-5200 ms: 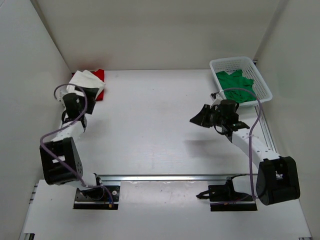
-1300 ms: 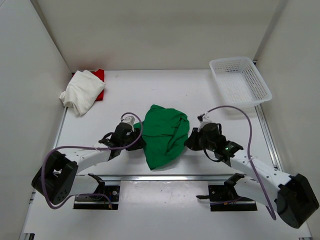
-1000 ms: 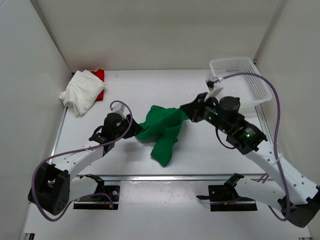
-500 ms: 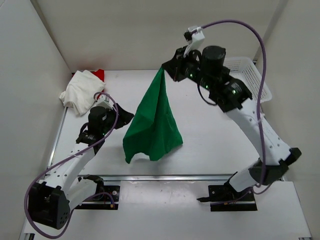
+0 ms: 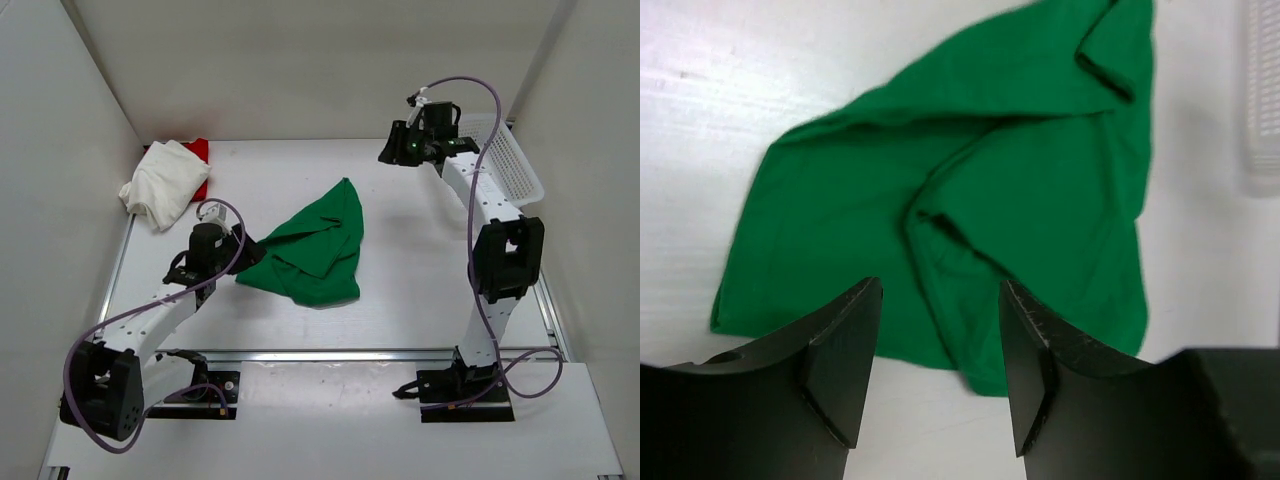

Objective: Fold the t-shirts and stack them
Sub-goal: Flatten out the tshirt

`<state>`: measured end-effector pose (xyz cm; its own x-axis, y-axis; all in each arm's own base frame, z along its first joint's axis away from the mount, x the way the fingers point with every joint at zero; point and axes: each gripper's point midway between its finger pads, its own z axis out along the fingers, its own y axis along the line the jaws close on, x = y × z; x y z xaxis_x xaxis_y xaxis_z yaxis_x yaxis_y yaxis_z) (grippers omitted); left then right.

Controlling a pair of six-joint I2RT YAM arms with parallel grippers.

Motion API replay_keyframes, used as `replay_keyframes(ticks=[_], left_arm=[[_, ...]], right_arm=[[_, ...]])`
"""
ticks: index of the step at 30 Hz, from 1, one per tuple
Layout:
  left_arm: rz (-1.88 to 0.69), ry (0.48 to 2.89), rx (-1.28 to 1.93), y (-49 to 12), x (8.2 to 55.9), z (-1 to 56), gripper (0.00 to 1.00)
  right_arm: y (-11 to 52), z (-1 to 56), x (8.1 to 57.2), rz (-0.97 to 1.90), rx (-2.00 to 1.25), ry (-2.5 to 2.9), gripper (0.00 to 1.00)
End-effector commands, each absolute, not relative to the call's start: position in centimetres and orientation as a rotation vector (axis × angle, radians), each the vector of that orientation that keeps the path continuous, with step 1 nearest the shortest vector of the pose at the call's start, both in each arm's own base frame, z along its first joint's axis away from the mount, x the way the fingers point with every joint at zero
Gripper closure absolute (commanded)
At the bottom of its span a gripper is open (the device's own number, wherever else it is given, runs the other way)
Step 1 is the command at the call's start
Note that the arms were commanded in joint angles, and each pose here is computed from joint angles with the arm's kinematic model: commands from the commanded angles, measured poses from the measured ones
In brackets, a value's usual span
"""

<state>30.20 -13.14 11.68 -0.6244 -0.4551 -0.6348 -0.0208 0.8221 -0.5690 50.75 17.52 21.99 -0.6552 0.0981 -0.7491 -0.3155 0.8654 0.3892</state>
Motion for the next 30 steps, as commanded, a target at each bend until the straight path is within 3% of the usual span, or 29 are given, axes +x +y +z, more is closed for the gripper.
replay_keyframes(ticks=[1,2,3,5,7,10,15,20,23,30], left_arm=[[-0.599,2.194,-0.359,-12.7,29.9,10.1,0.39],[-0.560,2.210,-0.381,-12.1,29.8,9.1,0.39],[-0.537,2.227,-0.406,-11.5,29.6,8.3,0.39],[-0.531,2.234,-0.504,-10.1,29.4,7.2,0.40],[-0.545,2.242,-0.619,-8.8,28.2,5.4,0.41],[-0.483,2.196,-0.714,-6.8,27.5,4.7,0.41],[-0.479,2.222,-0.754,-6.9,26.6,3.0,0.39],[-0.523,2.225,-0.800,-7.6,27.0,1.5,0.41],[-0.546,2.211,-0.788,-8.2,27.9,1.8,0.58],[-0.575,2.198,-0.762,-9.2,28.8,2.6,0.86]], right_arm=[[19.0,27.3,48.8,0.644,-0.237,2.069,0.65],[19.6,29.2,47.8,0.613,-0.252,2.002,0.66],[19.4,27.5,45.8,0.612,-0.250,2.035,0.70],[21.5,23.8,42.2,0.674,-0.262,2.061,0.89],[22.7,22.9,39.2,0.751,-0.292,2.030,0.99],[24.5,20.3,35.2,0.809,-0.318,2.047,0.99],[25.5,16.6,31.2,0.903,-0.323,2.097,0.91],[26.4,13.5,29.4,0.954,-0.323,2.163,0.69],[27.8,12.5,28.6,0.965,-0.365,2.188,0.63],[29.5,9.6,29.4,1.013,-0.332,2.266,0.59]])
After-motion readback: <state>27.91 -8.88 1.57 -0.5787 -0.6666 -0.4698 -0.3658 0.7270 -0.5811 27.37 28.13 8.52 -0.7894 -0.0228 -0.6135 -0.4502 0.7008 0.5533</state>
